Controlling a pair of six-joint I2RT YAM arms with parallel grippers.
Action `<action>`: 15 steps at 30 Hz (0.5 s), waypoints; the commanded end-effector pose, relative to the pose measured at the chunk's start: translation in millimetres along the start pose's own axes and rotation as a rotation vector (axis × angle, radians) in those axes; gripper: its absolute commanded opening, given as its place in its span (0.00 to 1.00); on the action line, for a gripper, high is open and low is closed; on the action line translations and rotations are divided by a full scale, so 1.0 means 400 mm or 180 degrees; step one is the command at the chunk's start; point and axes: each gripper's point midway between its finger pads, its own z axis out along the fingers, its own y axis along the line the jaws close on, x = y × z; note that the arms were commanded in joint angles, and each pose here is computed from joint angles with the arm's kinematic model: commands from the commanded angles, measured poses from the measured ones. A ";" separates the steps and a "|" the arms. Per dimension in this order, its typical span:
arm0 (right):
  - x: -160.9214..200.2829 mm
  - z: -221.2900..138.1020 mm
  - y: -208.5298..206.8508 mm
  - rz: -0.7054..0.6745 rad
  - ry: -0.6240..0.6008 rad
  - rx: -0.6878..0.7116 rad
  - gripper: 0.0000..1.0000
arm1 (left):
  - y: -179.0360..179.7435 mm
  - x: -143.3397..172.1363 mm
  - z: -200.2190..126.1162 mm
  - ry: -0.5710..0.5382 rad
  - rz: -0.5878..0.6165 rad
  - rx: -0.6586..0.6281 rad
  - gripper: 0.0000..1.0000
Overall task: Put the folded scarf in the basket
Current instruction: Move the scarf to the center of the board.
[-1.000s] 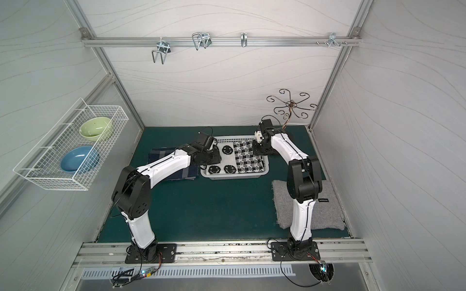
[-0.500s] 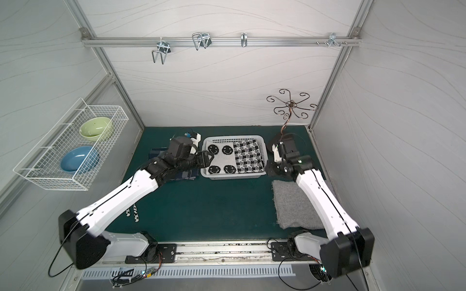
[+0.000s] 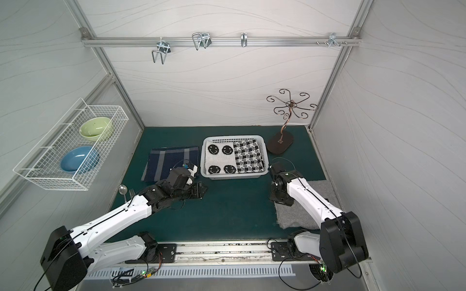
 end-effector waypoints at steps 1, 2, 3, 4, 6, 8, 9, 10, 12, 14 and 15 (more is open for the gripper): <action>-0.002 0.012 -0.027 0.0054 0.0014 0.0248 0.52 | -0.035 -0.017 -0.014 -0.0151 -0.0001 0.0247 0.54; -0.001 0.018 -0.027 0.0042 0.0042 0.0254 0.50 | -0.033 -0.010 -0.013 -0.0135 -0.0011 0.0258 0.54; 0.000 0.024 -0.027 0.0028 0.0071 0.0259 0.49 | -0.033 -0.004 -0.013 -0.0119 -0.0024 0.0278 0.54; -0.001 0.029 -0.026 0.0011 0.0086 0.0258 0.45 | -0.032 0.003 -0.013 -0.0098 -0.0032 0.0303 0.54; -0.001 0.041 -0.021 -0.0016 0.0147 0.0224 0.39 | -0.027 0.015 -0.011 -0.0069 -0.0054 0.0307 0.54; 0.001 0.054 -0.013 -0.0057 0.0216 0.0183 0.33 | -0.017 0.024 -0.009 -0.0062 -0.0068 0.0278 0.54; 0.001 0.060 -0.011 -0.0090 0.0250 0.0188 0.31 | -0.011 0.028 -0.009 -0.0059 -0.0071 0.0254 0.54; -0.002 0.066 -0.009 -0.0119 0.0275 0.0180 0.31 | -0.005 0.033 -0.007 -0.0051 -0.0070 0.0237 0.54; -0.003 0.075 -0.006 -0.0137 0.0347 0.0144 0.31 | 0.004 0.041 -0.001 -0.0041 -0.0066 0.0217 0.55; -0.003 0.078 -0.003 -0.0178 0.0369 0.0148 0.26 | 0.018 0.043 0.000 -0.0037 -0.0034 0.0124 0.55; -0.002 0.080 0.004 -0.0203 0.0378 0.0108 0.22 | 0.022 0.045 -0.001 -0.0026 -0.0030 0.0098 0.55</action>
